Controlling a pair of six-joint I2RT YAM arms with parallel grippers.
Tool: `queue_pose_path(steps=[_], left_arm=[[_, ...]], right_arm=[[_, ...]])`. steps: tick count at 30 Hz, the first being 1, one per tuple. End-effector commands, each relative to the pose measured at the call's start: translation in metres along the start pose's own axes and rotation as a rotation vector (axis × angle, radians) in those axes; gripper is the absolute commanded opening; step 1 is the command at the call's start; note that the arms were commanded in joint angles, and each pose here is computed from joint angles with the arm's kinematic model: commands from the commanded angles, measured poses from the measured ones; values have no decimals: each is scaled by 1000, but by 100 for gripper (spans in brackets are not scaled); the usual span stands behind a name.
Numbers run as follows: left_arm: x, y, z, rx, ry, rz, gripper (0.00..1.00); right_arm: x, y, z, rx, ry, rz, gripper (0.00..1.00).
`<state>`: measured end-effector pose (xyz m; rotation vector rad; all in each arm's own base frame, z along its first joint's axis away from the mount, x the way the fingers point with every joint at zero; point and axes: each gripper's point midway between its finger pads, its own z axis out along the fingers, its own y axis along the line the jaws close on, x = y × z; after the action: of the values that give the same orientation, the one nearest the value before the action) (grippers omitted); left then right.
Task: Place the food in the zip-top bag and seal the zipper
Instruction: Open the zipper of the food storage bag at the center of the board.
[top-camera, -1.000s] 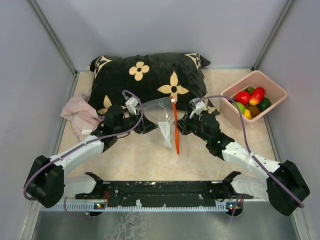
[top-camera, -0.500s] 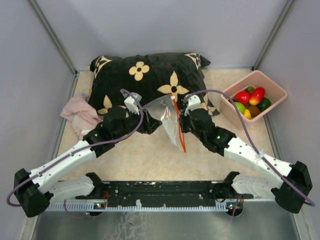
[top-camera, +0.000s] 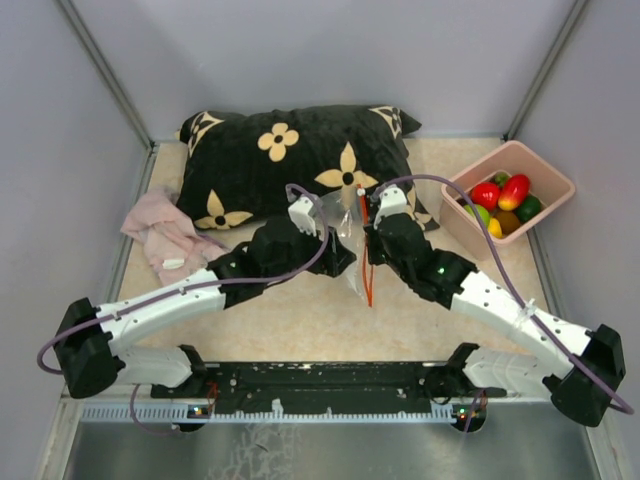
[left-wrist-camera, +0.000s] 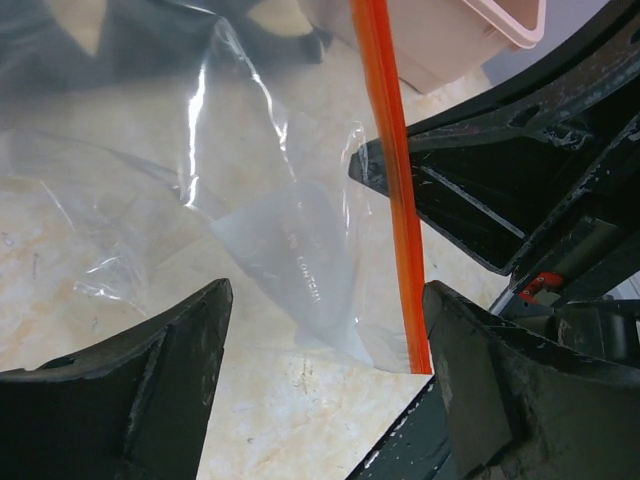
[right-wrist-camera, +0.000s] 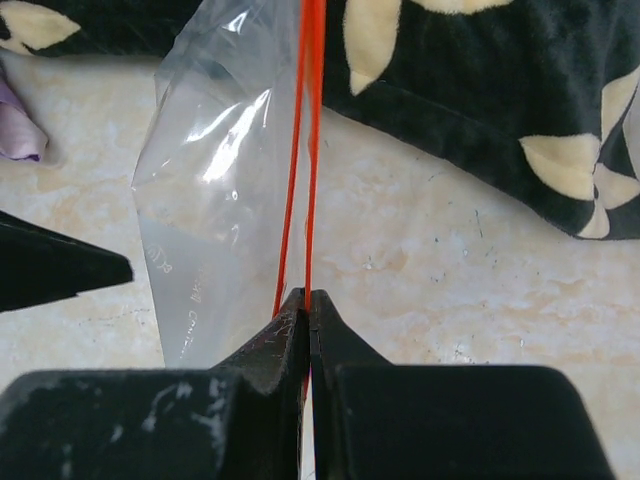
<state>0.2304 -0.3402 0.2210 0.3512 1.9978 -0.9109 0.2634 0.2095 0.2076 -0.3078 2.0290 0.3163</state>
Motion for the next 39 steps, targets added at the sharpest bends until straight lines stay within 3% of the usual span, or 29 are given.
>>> queue_pose_path(steps=[1,10,19,29,32,35,39], left_arm=[[-22,-28,7,61,-85,-27,84],[-11,-31,18,13,-71,7,90],[8,14,31,-196,-51,69,87],[-10,39,2,-336,-95,131,77],[-11,54,-5,-412,-90,153,71],[-9,63,-8,-459,-76,173,59],[-11,72,-13,-514,-62,203,55]], right_arm=[[-31,15,-8,-48,-59,59,0],[-32,28,-6,-101,-55,105,0],[-31,38,-11,-159,-48,132,0],[-21,32,-10,-138,-29,129,0],[-21,32,-11,-135,-28,128,0],[-22,32,-11,-136,-27,124,0],[-20,34,-10,-142,-12,111,0]])
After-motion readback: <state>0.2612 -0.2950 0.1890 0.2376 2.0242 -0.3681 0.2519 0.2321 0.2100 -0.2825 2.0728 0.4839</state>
